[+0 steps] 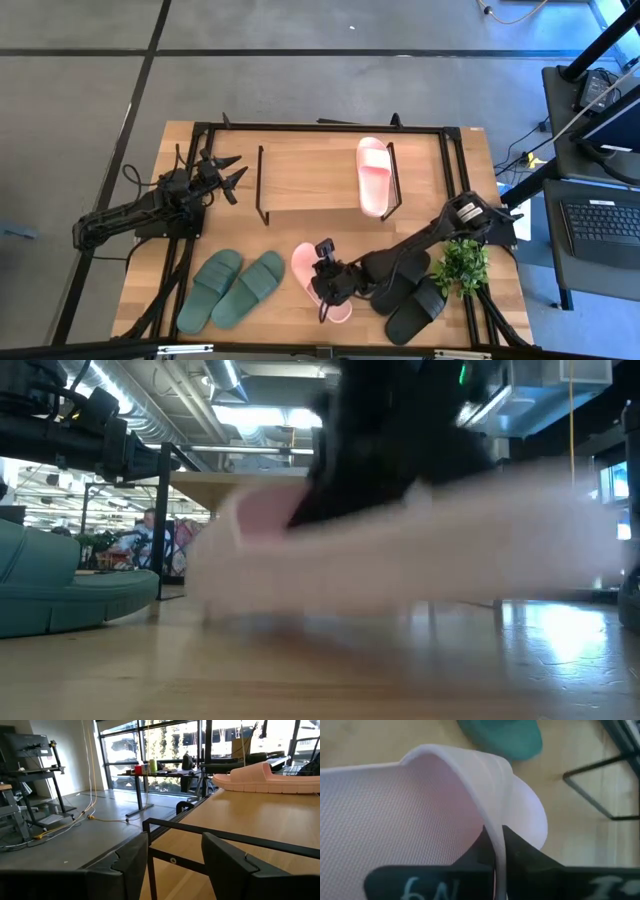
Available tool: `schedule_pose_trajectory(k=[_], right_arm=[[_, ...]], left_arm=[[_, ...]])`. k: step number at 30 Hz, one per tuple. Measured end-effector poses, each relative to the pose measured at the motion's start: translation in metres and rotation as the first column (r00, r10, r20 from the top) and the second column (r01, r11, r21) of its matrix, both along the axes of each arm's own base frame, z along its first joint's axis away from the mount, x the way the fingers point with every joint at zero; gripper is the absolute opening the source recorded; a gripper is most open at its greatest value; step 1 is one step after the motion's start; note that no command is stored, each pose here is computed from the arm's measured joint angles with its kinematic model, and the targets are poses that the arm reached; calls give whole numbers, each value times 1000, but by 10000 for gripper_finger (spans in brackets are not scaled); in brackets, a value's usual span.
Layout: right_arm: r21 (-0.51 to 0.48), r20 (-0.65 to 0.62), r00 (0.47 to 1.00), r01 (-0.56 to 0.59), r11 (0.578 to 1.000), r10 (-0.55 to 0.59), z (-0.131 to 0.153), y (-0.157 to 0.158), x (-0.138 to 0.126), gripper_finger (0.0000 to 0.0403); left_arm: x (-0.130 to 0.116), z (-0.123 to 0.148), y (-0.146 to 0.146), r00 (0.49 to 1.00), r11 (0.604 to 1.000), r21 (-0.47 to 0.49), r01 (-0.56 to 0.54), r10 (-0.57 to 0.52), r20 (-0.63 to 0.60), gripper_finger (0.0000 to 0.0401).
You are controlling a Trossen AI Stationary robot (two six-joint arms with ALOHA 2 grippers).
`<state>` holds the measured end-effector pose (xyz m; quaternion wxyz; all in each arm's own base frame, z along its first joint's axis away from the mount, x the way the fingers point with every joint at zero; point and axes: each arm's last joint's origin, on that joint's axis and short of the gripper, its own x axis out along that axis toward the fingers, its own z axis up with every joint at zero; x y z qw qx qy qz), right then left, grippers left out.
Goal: Pick and place slides into the shelf
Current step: Put the pink slide on the shelf
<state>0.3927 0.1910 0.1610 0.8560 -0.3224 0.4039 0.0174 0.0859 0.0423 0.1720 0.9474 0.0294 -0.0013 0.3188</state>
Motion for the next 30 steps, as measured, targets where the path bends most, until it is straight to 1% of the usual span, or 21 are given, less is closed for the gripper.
schedule_pose_trajectory(k=[4,8,11,13,15,17,19,21,23,26,28,30], right_arm=[[5,-50,999,3,1000,-3,32,11,-3,13],[24,-82,996,44,999,-42,78,19,-10,13],[47,-53,993,109,993,-106,121,20,-13,13],[14,5,983,184,983,-184,150,15,-17,13],[-50,83,954,294,955,-289,175,2,-22,13],[-92,155,905,412,906,-396,197,-16,-27,13],[-47,212,846,508,860,-488,217,-37,-27,13],[1,217,798,576,818,-562,232,-59,-28,13],[27,223,753,630,777,-619,237,-83,-26,13],[18,179,704,696,718,-687,236,-123,-24,13],[-24,151,681,728,686,-717,230,-144,-21,13],[-91,116,680,733,674,-724,220,-160,-18,13]], left_arm=[[0,0,0,1000,1000,0,0,0,0,179],[0,0,0,1000,1000,0,0,0,1,179],[0,0,0,1000,1000,0,0,0,0,179],[0,0,0,1000,1000,0,1,-1,0,179],[0,0,0,1000,1000,0,0,0,1,179],[0,0,0,1000,1000,0,0,0,0,179],[0,0,0,1000,1000,-3,0,0,2,179],[0,0,0,1000,1000,-3,1,-1,2,179],[0,0,0,1000,1000,-3,0,0,3,179],[0,0,0,1000,1000,-4,1,0,3,179],[0,0,0,1000,1000,-4,0,0,3,179],[0,0,0,1000,1000,-4,1,-1,3,179]])
